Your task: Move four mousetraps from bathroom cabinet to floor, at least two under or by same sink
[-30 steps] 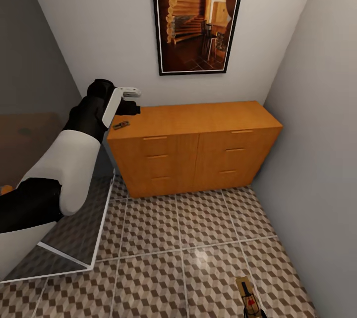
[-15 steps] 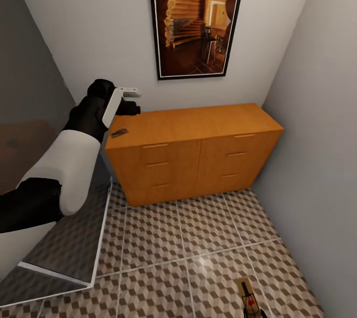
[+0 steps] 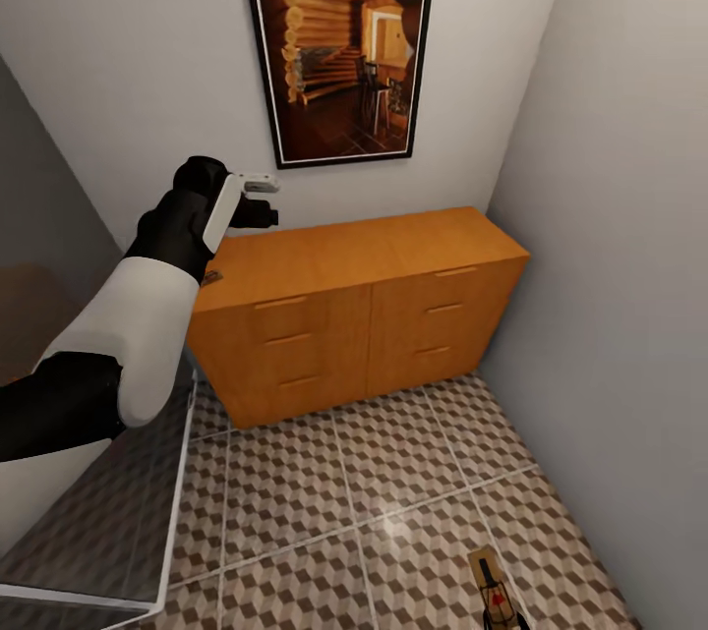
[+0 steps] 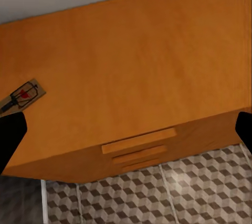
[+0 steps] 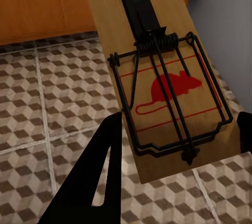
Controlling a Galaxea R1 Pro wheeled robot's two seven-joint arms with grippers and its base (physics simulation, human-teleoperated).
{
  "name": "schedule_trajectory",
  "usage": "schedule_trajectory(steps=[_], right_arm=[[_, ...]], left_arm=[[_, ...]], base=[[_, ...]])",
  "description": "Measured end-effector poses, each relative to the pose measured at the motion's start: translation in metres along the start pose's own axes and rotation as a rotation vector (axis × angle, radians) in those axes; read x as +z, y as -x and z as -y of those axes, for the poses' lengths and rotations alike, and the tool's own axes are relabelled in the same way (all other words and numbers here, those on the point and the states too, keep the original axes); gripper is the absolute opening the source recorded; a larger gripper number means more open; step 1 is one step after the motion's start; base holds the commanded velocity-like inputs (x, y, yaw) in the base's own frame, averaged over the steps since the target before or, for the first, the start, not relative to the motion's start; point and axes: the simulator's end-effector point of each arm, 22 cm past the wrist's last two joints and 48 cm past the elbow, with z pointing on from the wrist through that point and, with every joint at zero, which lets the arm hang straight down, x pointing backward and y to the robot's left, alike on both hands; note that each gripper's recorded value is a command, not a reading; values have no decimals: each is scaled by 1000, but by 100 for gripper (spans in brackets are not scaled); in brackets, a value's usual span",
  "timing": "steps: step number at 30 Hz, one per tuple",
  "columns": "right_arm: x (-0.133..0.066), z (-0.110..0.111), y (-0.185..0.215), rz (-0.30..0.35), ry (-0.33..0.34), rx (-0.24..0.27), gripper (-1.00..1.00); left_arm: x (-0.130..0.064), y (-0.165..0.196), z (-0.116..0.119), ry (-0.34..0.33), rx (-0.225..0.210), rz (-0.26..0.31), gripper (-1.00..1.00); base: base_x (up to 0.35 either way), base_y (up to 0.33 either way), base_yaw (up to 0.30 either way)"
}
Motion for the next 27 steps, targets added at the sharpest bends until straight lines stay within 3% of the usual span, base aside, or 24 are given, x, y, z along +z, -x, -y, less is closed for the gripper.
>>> schedule_trajectory(steps=[14, 27], right_arm=[[0, 0, 0, 0, 1, 0, -100], [0, 0, 0, 1, -1, 1, -100]], left_arm=[[0, 0, 0, 0, 1, -1, 100], [0, -1, 0, 0, 2, -2, 100]], base=[[0, 173, -4], [46, 76, -20]])
